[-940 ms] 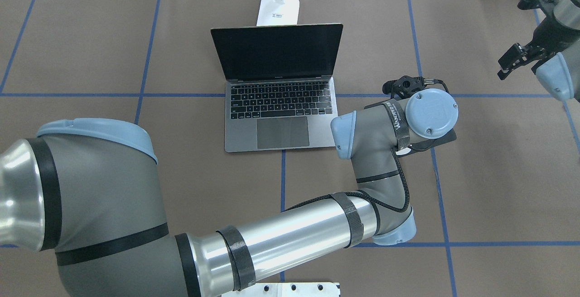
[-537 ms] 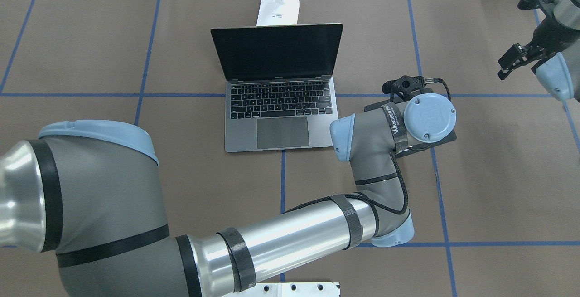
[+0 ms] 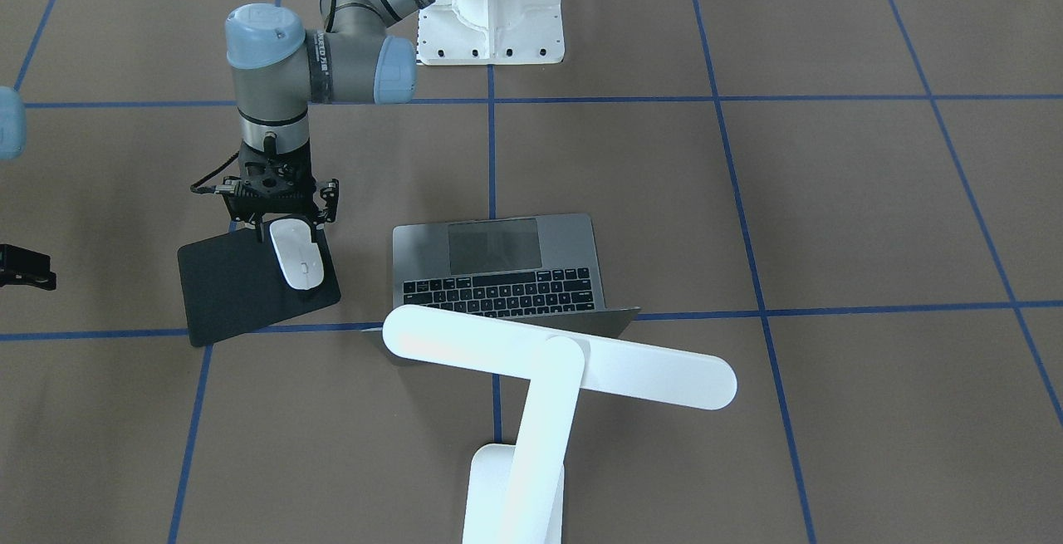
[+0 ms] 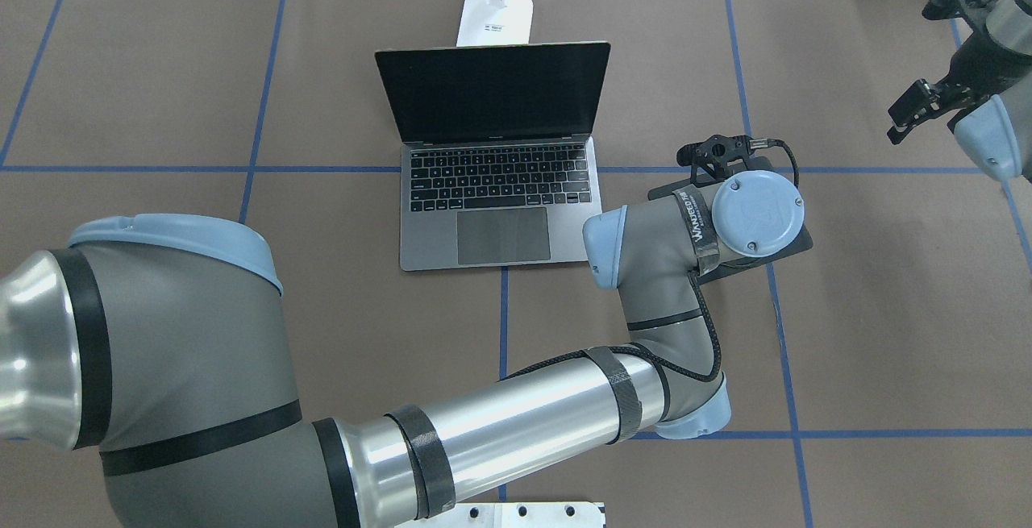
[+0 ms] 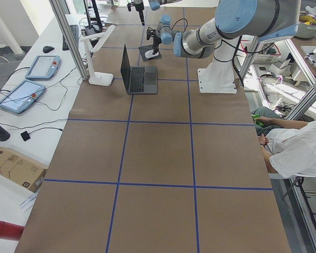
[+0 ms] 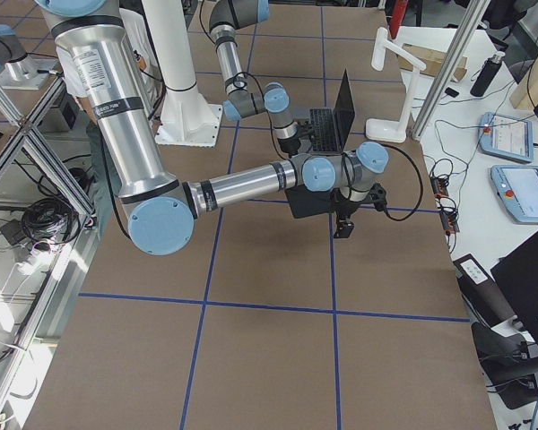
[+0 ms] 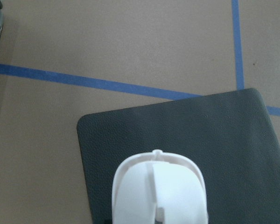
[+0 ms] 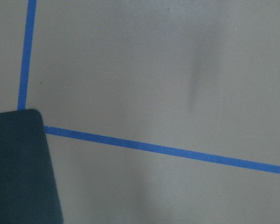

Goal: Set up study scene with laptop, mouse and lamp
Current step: 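Lower the white mouse with the left gripper onto the grey mouse pad, then release the mouse and withdraw the left gripper away from the table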

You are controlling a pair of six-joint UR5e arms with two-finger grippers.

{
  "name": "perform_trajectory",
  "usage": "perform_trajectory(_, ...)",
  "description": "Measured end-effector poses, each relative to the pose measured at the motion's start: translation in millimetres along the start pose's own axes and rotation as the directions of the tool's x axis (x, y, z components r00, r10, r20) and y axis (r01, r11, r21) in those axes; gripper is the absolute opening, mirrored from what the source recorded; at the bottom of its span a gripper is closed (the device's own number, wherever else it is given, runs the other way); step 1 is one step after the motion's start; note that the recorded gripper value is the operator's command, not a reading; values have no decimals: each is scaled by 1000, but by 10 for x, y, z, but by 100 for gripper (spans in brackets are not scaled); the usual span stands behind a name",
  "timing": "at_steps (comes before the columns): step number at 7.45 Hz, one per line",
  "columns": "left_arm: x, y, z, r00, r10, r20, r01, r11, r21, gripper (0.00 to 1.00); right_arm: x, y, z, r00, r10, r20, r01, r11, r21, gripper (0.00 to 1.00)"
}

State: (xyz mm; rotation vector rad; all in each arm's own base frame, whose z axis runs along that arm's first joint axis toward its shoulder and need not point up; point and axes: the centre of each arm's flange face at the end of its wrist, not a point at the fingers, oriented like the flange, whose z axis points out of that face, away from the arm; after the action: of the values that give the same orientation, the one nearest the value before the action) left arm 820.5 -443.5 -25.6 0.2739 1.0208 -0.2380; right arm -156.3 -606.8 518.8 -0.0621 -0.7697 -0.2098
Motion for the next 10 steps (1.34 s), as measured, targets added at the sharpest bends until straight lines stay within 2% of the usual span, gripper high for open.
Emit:
perform_trajectory(4, 66, -137, -131, 1000, -2, -28, 2, 1000, -4, 88, -21, -15, -19, 1000, -4, 1, 4, 1000, 4, 99)
perform_trajectory(6, 13, -487, -457, 1000, -15, -1, 15, 997, -70, 88, -33, -23, -33, 1000, -5, 0, 5, 1000, 7, 99)
perform_trajectory(8, -616, -736, -714, 999, 25, 22, -21, 988, -151, 88, 30, -15, -87, 1000, 2, 0, -2, 1000, 16, 99)
perform_trajectory(10, -1590, -1253, -937, 996, 88, 30, -78, 971, -226, 88, 121, -9, -200, 1000, 19, 0, -19, 999, 35, 99)
